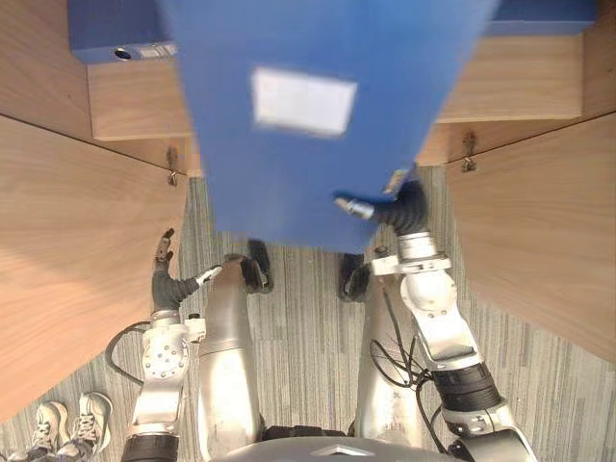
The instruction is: Walk over to the cabinet, pick up the folder, carry it to the office cabinet, place the folder inside the office cabinet, then close the office cabinet door
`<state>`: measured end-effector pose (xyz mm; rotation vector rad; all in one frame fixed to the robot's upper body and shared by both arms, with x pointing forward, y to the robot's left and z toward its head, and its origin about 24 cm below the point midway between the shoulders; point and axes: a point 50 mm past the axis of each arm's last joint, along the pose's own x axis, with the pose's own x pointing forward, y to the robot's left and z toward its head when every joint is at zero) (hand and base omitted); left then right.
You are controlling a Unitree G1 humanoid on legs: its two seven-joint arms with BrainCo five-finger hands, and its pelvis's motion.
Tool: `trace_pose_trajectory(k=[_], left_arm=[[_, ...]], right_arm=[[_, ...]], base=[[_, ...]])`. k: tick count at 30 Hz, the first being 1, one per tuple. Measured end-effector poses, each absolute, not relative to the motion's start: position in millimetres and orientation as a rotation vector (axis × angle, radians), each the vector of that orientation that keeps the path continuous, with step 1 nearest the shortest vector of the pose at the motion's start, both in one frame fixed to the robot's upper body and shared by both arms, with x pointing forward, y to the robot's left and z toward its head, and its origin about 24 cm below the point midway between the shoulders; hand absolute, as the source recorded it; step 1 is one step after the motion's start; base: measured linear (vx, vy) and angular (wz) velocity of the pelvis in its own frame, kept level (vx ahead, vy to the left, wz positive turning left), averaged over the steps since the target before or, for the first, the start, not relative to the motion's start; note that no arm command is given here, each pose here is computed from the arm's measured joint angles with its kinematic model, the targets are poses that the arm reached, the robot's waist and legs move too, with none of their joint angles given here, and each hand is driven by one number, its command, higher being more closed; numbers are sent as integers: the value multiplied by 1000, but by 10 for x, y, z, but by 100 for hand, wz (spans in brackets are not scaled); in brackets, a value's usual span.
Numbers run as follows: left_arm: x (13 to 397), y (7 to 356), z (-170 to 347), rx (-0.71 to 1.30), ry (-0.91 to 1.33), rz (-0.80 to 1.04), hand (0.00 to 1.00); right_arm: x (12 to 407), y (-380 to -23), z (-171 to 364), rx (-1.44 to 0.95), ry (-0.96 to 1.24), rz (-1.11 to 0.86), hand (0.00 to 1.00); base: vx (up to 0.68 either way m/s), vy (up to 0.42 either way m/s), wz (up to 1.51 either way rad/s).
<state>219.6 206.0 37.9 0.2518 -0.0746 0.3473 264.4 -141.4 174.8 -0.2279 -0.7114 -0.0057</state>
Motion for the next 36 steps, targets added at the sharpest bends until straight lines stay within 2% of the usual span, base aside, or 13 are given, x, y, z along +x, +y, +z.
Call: trace_pose_trajectory(k=[9,18,29,36], left_arm=[[2205,1993,502,168,-132,362,0],[2216,1931,558,153,-159,343,0],[2388,1772,777,106,-247,315,0],[2383,1742,765,82,-242,305,0]], right_arm=[[2783,-1767,1902,189,-709,-169,100],[3016,-1965,2215,498,-762,-231,100],[3385,-1865,2874,880,-786,-122,100],[3374,-2164,3207,1073,-853,-166,100]], base=[[-10,-98,3],[-45,-82,4],[-35,-66,8],[-36,-55,10]])
